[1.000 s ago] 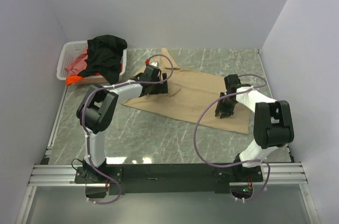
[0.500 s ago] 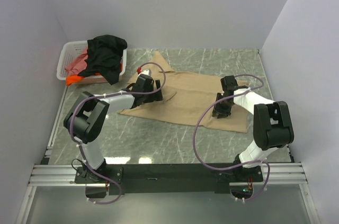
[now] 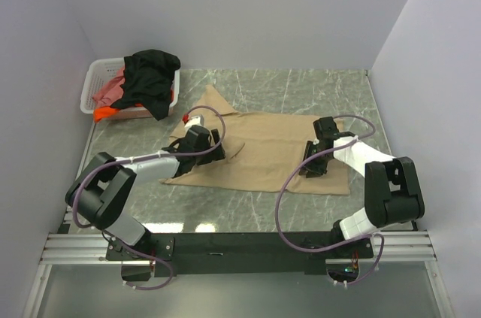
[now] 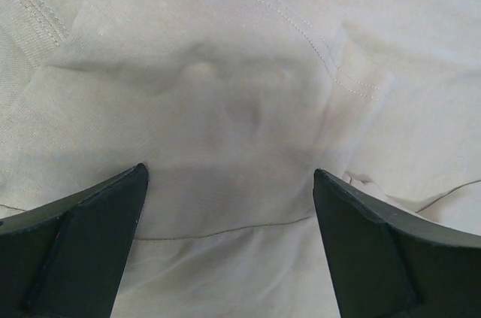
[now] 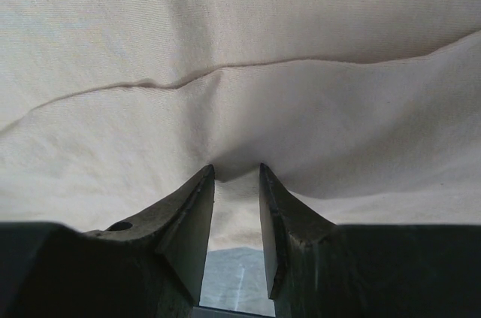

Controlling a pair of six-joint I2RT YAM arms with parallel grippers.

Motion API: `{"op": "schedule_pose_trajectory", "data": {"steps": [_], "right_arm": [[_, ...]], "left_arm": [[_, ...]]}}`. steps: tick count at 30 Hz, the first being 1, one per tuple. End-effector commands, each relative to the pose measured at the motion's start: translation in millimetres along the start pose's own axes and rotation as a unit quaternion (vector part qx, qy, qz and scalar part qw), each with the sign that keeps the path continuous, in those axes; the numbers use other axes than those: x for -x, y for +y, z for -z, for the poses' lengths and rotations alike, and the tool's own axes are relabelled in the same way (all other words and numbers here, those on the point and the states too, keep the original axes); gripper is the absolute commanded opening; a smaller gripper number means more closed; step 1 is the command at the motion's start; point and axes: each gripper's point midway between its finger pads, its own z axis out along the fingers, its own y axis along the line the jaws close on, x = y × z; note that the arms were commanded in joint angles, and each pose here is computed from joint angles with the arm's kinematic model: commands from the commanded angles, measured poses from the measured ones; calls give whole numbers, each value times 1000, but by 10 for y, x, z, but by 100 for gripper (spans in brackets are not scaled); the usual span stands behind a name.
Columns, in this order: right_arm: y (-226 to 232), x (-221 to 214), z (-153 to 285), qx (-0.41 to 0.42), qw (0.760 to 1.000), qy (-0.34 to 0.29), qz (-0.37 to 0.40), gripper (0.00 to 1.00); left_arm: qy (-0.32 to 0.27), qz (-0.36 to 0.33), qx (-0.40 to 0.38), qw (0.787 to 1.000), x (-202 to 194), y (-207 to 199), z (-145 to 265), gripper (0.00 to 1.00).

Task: Fold and stack the t-shirts
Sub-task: Fold the tshirt

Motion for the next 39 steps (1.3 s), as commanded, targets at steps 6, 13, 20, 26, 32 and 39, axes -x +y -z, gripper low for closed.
{"op": "schedule_pose_trajectory", "data": {"steps": [6,13,20,26,32,39], "right_arm": [[-202,-583,11,-28,995,90,-15,38],[-185,-734,70,-18,993,114,-31,38],[-174,-875,101,-7,991,128,-47,39],[-197,-939,125,-14,990,129,-54,40],[-136,-845,235,-6,993,109,-51,41],[36,-512,604,16,999,43,-29,42]], "left_arm": [[90,13,76,993,-724,488,235,99],[82,20,96,992,-790,677,427,99],[87,39,72,993,-883,695,595,99],[91,54,83,991,-946,786,705,99],[57,49,86,993,-633,699,913,99],[-13,30,38,999,289,13,1074,99]]}}
